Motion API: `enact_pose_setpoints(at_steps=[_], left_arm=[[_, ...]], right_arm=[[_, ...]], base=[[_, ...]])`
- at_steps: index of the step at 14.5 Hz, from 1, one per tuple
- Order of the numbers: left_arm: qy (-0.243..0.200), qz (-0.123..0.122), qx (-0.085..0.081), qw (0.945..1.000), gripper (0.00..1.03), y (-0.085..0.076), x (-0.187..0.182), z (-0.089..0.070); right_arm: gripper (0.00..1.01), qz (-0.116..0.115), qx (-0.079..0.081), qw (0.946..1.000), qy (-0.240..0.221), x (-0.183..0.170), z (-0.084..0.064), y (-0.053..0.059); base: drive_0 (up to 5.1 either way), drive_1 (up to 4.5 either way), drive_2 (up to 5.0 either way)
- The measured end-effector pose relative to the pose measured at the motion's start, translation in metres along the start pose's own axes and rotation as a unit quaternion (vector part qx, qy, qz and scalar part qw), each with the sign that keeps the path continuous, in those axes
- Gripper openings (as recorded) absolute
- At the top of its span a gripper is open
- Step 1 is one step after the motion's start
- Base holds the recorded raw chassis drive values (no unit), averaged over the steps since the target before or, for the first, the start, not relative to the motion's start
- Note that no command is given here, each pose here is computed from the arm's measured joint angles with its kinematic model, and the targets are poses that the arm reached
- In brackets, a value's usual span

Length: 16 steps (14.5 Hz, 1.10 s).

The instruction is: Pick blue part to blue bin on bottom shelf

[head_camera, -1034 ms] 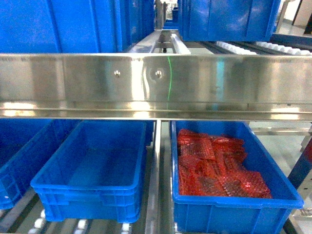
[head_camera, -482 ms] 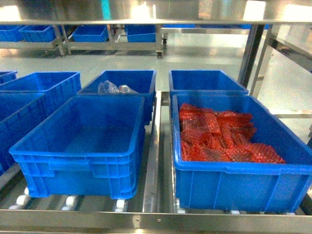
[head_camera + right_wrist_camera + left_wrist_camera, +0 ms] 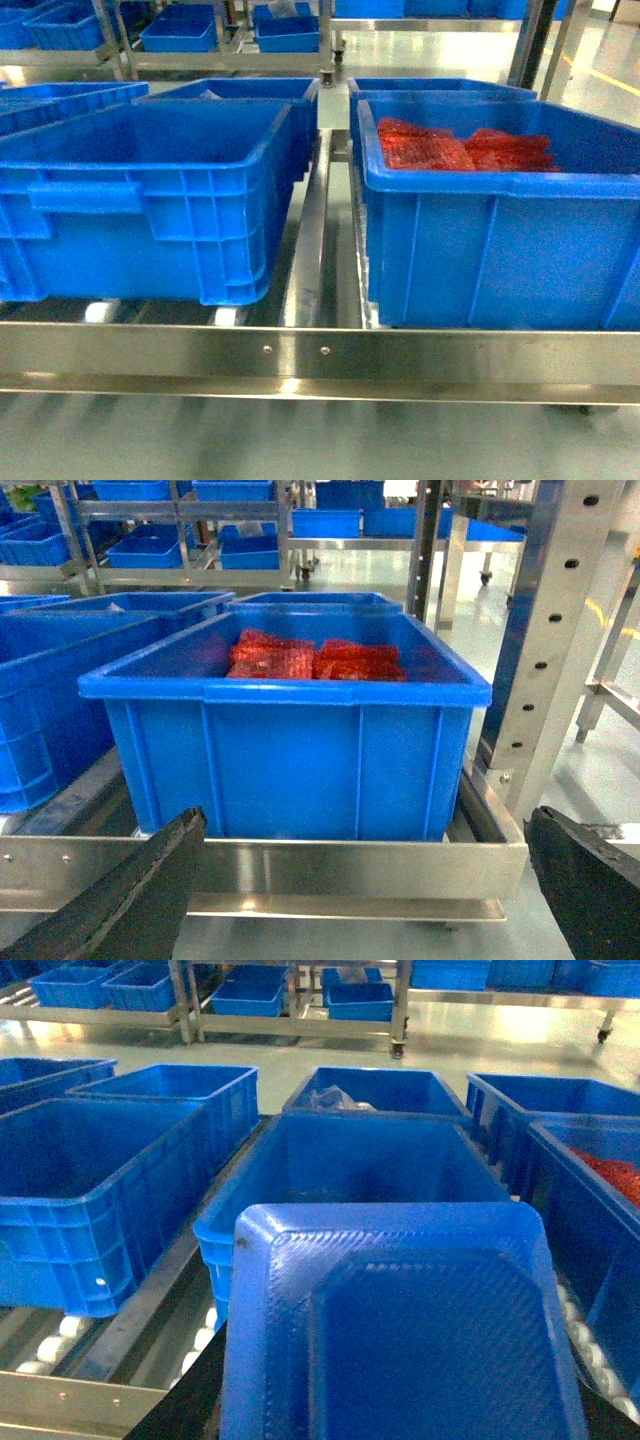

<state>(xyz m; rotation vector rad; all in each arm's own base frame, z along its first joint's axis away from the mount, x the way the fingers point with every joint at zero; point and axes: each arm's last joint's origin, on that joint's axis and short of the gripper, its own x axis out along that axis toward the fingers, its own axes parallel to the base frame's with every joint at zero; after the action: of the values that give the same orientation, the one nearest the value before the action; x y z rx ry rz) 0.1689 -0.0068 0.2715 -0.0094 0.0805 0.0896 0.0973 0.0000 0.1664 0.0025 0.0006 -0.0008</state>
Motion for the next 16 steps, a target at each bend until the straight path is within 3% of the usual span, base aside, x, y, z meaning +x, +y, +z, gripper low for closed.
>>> enact_pose_setpoints(at_steps=[11,16], left_arm=[[-0.006,0.000,-0.001,1.0000,0.43,0.0001,-0.0009,0.0013],[-0.002,0.000,0.000,1.0000,0.43,0.0000,-0.0002,0.0003]], right_arm=[[0.98,0.000,0.000,1.0000,-0.002,0.0000,0.0004,0.0000],[0.98,0.000,0.000,1.0000,-0.001,0.0000,0.0002,0.0000]], base=[[0.0,0.00,0.0],[0.0,4.01,-4.1]])
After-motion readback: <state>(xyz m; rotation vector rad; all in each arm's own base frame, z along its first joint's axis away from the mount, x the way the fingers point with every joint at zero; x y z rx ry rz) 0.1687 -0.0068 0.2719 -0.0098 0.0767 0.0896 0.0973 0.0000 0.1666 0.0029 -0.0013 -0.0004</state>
